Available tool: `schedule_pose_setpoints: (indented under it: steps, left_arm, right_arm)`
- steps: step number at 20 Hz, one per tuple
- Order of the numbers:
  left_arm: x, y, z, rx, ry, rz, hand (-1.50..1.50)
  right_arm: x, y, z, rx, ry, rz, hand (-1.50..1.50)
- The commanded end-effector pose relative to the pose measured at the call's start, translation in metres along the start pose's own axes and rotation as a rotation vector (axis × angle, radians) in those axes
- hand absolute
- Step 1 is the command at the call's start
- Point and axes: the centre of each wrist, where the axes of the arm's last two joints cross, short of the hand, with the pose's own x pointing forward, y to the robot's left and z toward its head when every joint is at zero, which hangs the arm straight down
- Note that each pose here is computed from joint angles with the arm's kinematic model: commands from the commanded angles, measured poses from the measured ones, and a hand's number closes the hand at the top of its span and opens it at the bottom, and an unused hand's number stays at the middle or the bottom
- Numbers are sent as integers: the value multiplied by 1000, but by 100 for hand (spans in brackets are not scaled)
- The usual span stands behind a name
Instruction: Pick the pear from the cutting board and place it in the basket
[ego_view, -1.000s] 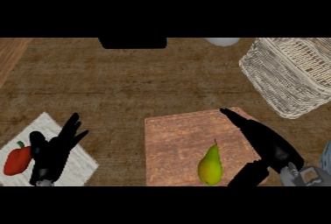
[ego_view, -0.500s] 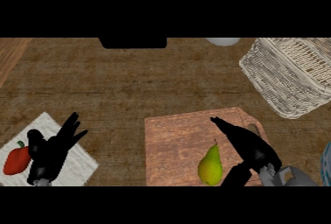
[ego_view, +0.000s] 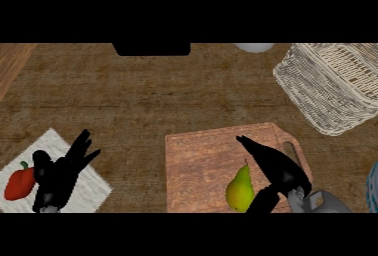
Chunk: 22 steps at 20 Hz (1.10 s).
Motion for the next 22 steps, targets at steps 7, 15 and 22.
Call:
schedule_pose_setpoints:
  steps: [7,15,22]
  left_arm:
    - [-43,-8,20,3,160,-26,0]
    - [-43,-7,19,-23,179,-12,0]
    - [-21,6,5,13,173,2,0]
  right_arm:
    - [7,21,-4,-8,-18,59,150]
    - [-8,26,-12,-73,-70,164,150]
    - [-41,8,23,-75,-255,582,150]
